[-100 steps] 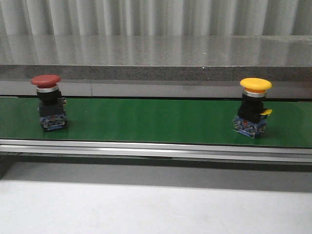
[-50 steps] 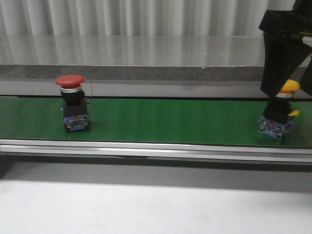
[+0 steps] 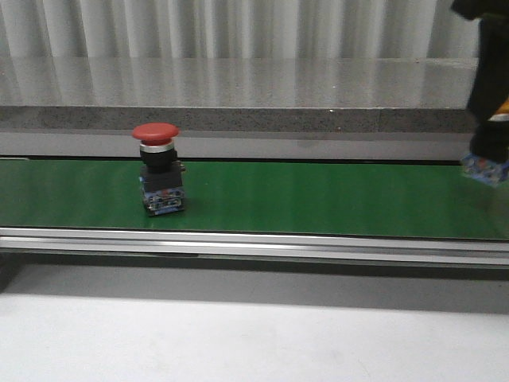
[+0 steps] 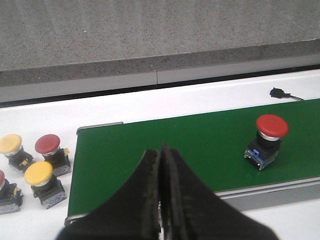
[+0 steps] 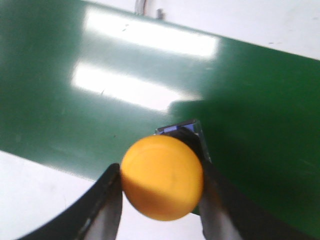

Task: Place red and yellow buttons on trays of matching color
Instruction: 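Lower the yellow button into the yellow tray and open right gripper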

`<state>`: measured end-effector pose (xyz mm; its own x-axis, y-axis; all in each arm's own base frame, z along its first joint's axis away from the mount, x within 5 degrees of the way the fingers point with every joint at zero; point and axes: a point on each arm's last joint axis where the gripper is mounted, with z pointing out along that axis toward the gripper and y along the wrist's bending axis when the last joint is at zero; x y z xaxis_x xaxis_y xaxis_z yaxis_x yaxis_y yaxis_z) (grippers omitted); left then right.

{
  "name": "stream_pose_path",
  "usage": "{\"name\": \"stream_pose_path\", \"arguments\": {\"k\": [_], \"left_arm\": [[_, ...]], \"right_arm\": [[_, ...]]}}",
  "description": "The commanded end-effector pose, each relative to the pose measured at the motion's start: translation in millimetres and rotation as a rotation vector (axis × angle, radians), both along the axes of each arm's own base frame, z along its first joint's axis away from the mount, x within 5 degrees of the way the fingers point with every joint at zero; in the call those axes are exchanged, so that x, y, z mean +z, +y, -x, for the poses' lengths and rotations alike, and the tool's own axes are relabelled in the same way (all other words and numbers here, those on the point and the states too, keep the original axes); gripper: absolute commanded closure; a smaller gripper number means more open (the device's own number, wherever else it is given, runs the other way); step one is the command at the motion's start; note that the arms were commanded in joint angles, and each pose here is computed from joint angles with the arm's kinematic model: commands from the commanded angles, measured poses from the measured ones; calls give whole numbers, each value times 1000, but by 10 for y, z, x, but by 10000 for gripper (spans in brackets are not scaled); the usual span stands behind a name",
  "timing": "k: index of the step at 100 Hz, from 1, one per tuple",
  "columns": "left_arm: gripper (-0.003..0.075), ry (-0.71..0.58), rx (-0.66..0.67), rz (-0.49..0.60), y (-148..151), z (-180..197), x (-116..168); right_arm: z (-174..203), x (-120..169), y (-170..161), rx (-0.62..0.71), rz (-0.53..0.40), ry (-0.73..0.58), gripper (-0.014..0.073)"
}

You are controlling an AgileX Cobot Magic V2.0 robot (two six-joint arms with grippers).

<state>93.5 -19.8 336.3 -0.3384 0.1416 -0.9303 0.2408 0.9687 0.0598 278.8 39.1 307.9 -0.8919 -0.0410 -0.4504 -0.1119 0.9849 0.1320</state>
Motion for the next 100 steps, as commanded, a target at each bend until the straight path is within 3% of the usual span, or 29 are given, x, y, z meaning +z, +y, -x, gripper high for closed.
{"name": "stream_pose_path", "arguments": {"k": [1,24,58,76,100], "left_arm": [[741,-96,2,29,-7,-18,157],[741,-96,2,29,-7,-18,157],[741,-96,2,29,-7,-18,157],[741,-96,2,29,-7,-18,157],[741,-96,2,29,-7,-18,157]], "right_arm": [[81,326,-236,-116,-27,-137,452],[290,385,-921,-377,20,-139,452],[572,31,-1745,-769,15,-78,453],[601,-182,-1995,-865,5,-60,453],[454,-442,-2149,-896,-27,-26,453]]}}
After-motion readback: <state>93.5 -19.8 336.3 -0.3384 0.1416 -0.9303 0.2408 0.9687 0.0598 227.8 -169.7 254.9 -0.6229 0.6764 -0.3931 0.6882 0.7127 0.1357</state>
